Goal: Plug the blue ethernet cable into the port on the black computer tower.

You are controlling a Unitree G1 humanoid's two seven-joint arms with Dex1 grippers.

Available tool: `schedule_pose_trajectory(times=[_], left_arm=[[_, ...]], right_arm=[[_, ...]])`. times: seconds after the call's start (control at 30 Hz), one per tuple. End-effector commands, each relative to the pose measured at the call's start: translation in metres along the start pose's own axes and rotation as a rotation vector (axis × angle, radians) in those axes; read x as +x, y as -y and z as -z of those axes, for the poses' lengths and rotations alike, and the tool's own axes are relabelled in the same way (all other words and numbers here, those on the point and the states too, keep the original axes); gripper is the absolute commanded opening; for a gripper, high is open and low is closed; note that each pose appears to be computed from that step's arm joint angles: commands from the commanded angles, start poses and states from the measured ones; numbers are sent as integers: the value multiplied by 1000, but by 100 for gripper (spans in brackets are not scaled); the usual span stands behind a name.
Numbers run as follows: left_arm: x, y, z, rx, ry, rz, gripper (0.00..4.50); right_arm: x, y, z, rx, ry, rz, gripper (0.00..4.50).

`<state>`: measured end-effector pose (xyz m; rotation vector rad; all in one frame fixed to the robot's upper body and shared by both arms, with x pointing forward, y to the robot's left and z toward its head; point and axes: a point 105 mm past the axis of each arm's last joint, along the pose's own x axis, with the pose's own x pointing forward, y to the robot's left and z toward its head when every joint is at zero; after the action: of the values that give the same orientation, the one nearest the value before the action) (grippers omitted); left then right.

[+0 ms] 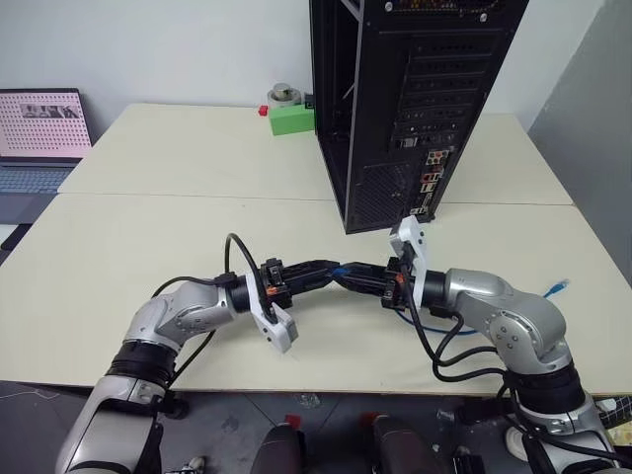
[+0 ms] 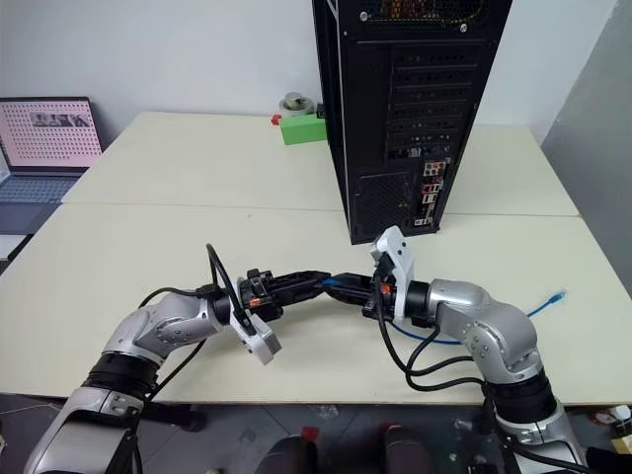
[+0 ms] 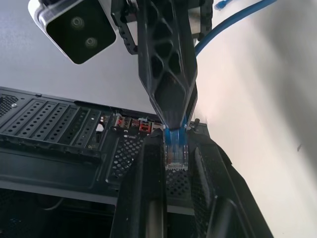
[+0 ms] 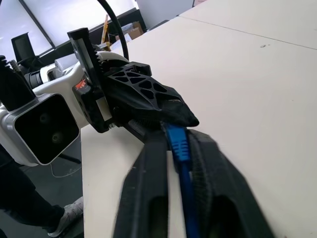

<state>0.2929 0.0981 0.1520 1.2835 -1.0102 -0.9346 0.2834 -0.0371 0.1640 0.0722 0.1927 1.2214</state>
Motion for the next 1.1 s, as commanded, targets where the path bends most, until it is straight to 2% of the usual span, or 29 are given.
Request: schedule_pose_trajectory(times=[0.03, 0.23, 0.3, 0.33, 0.5, 0.7, 0.8, 0.97, 1.1], left_arm=[[2, -6, -4, 25, 21, -18, 31], [3, -4, -5, 0, 28, -13, 30], [2, -5, -4, -24, 22, -29, 100], [2, -5, -4, -33, 19, -32, 107], [-5, 2, 10, -130, -61, 11, 209], [-17, 3, 31, -340, -211, -25, 328], [-17, 1, 31, -547, -249, -78, 386], [-11, 5, 15, -792, -229, -53, 388], [-11, 10, 11, -949, -263, -27, 388]], right_arm=[[1, -3, -11, -36, 30, -19, 2], [1, -3, -12, -29, 31, -24, 2], [1, -3, -12, -27, 29, -26, 2], [1, -3, -12, -27, 29, -27, 2], [-3, -1, -10, -31, 11, -25, 2], [-10, 1, -10, -55, -1, -1, 2], [-16, 2, -9, -62, 2, 25, 2], [-19, 1, -10, -69, 13, 49, 2], [-24, 5, -11, -113, 16, 107, 2]])
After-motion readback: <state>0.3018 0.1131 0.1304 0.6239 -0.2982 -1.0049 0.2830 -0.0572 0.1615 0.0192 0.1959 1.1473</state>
